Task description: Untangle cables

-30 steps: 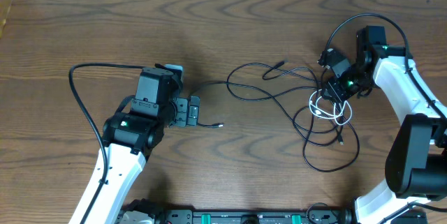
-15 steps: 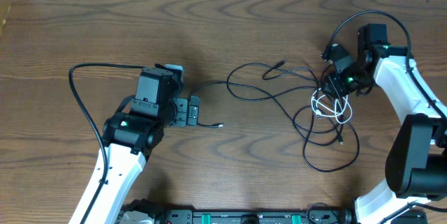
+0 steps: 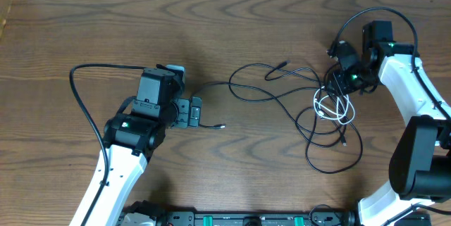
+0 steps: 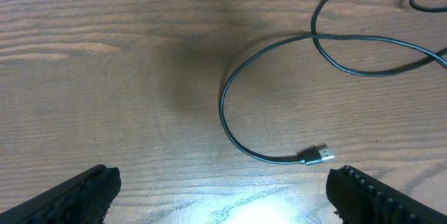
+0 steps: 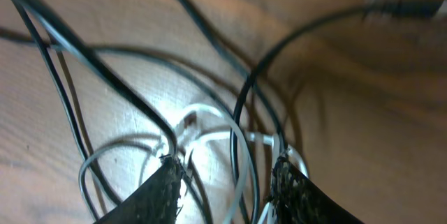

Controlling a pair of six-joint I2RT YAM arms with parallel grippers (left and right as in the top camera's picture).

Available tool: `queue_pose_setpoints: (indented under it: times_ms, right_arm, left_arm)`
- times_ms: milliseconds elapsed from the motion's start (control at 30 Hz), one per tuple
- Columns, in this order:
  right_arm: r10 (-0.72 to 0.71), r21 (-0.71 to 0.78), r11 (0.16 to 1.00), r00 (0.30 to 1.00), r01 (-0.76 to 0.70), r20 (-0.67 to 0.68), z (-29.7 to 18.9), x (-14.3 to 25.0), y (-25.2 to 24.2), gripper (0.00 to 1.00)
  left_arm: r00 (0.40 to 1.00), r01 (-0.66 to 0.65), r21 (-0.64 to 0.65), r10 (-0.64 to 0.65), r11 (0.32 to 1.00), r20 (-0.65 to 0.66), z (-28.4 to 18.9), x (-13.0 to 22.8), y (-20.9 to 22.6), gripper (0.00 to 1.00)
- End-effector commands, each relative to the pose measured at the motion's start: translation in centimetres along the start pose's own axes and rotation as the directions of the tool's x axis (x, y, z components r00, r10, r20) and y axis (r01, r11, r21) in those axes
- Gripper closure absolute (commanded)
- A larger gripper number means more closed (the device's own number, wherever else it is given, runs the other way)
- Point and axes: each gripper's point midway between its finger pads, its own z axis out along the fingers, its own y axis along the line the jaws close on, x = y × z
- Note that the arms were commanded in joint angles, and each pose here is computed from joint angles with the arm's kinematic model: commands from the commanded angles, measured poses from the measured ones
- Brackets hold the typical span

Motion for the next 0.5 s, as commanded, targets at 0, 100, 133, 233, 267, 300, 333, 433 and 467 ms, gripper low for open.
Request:
queue_pose_setpoints:
  times_ms: [0, 100, 133, 233, 267, 300, 333, 433, 467]
  right_arm:
    - [0.02, 0.029, 0.999, 1.0, -0.02, -0.022, -0.5, 0.2, -0.5, 0.6]
    - [0.025, 0.021, 0.999, 0.999, -0.024, -0.04, -0.5, 0.7, -0.3, 0.6]
    - [0.027, 0.018, 0.999, 0.998, -0.027, -0.049, -0.5, 0.9, -0.2, 0.6]
    - [0.034, -0.001, 0.999, 0.997, -0.034, -0.069, -0.5, 1.4, 0.2, 0.6]
    - [0.036, -0.01, 0.999, 0.997, -0.037, -0.07, -0.5, 1.4, 0.4, 0.6]
    - [0.047, -0.019, 0.999, 0.996, -0.048, -0.07, -0.5, 1.5, 0.6, 0.6]
    - [0.056, -0.03, 0.998, 0.996, -0.058, -0.071, -0.5, 1.5, 0.8, 0.6]
    - [0.057, -0.067, 0.996, 0.995, -0.062, -0.078, -0.2, 1.8, 1.7, 0.63]
    - [0.054, -0.068, 0.996, 0.995, -0.06, -0.082, -0.1, 1.9, 1.8, 0.64]
  left_arm:
    - [1.0, 0.018, -0.02, -0.018, 1.0, 0.001, 0.0, -0.1, 0.5, 0.01]
    - [1.0, 0.018, -0.02, -0.018, 1.0, 0.001, 0.0, -0.1, 0.5, 0.01]
    - [1.0, 0.018, -0.02, -0.018, 1.0, 0.001, 0.0, -0.1, 0.5, 0.01]
    - [1.0, 0.018, -0.02, -0.018, 1.0, 0.001, 0.0, -0.1, 0.5, 0.01]
    - [1.0, 0.018, -0.02, -0.018, 1.0, 0.001, 0.0, -0.1, 0.5, 0.0]
    - [1.0, 0.018, -0.02, -0.018, 1.0, 0.001, 0.0, -0.1, 0.5, 0.01]
    - [1.0, 0.018, -0.02, -0.018, 1.0, 0.001, 0.0, -0.1, 0.5, 0.0]
    - [1.0, 0.018, -0.02, -0.018, 1.0, 0.001, 0.0, -0.1, 0.5, 0.0]
    - [1.0, 0.018, -0.02, -0.018, 1.0, 0.001, 0.0, -0.1, 0.5, 0.01]
